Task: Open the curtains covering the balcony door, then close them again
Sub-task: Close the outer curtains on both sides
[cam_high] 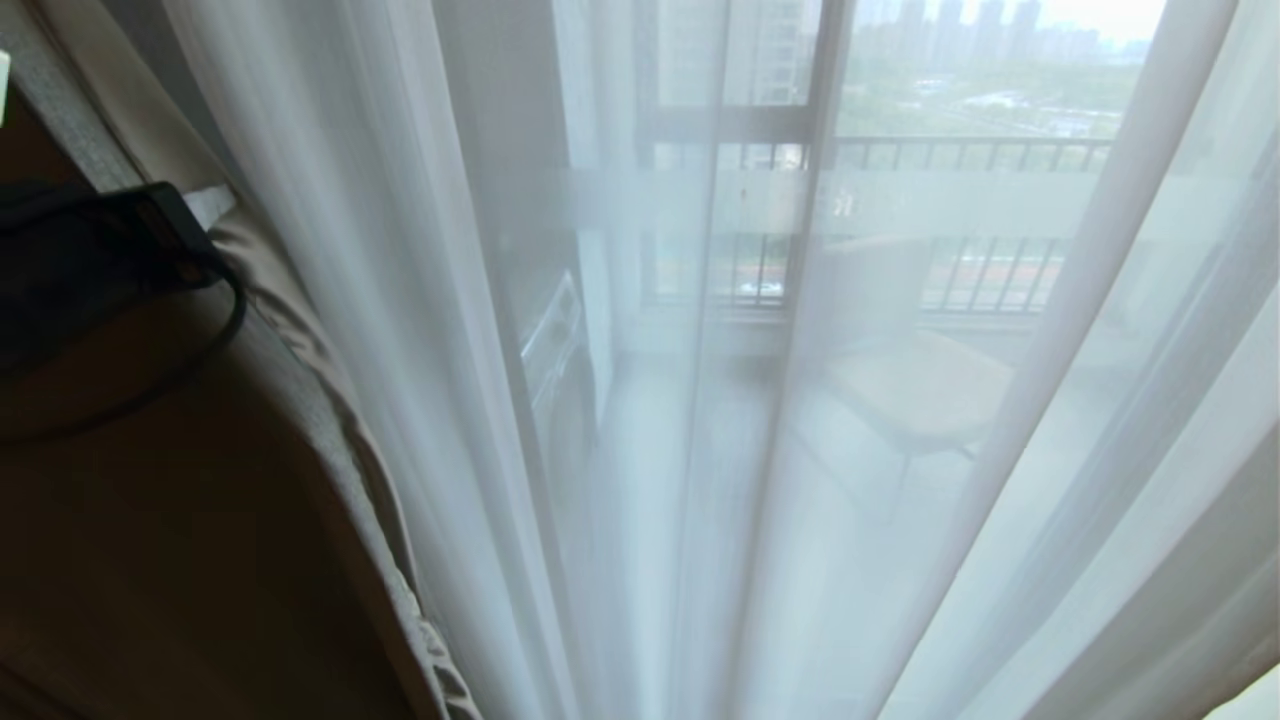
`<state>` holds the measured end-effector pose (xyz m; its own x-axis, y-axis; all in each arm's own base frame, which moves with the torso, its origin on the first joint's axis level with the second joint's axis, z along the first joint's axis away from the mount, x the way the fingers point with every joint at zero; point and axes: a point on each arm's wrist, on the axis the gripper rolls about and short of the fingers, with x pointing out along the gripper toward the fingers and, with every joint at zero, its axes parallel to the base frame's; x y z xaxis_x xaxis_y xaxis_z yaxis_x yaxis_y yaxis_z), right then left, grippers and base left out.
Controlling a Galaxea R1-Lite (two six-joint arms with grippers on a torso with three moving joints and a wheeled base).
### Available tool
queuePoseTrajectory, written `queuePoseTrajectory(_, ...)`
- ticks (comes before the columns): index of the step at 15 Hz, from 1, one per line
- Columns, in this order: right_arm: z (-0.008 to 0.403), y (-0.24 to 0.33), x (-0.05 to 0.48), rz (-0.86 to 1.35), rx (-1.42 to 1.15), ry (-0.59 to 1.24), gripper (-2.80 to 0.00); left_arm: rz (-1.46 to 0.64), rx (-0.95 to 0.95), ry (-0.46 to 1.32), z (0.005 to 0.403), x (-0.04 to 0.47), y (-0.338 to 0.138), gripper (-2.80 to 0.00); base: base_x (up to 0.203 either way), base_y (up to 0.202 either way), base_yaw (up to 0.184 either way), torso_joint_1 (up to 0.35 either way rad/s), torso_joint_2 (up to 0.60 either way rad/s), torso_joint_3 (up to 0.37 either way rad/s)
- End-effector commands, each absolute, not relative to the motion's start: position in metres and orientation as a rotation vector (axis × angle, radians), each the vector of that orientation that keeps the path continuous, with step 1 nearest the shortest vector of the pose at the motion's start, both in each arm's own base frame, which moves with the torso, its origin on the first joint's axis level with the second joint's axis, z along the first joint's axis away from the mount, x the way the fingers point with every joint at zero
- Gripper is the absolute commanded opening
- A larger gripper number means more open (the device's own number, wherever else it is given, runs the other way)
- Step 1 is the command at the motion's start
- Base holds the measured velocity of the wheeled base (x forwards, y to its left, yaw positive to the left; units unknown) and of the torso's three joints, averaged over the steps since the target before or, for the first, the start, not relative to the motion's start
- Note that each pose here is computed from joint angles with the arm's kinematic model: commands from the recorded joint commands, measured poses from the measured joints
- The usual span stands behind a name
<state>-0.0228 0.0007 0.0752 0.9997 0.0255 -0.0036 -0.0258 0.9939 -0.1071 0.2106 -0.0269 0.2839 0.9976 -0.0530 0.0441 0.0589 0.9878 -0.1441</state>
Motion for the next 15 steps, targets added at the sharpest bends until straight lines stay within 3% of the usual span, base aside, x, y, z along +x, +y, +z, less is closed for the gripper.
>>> queuePoseTrajectory(1,0.075,0.001,-0.023,0.026,-0.109,0.002,-2.80,-0.084,-0.146,-0.033,0.283,0.211,-0.034,-2.80,0.000,0.000,0.000,0.000,0.00,0.000)
queuePoseTrajectory(15,0.075,0.001,-0.023,0.026,-0.109,0.002,-2.80,-0.171,-0.084,-0.032,0.287,0.222,-0.056,-2.80,0.000,0.000,0.000,0.000,0.00,0.000)
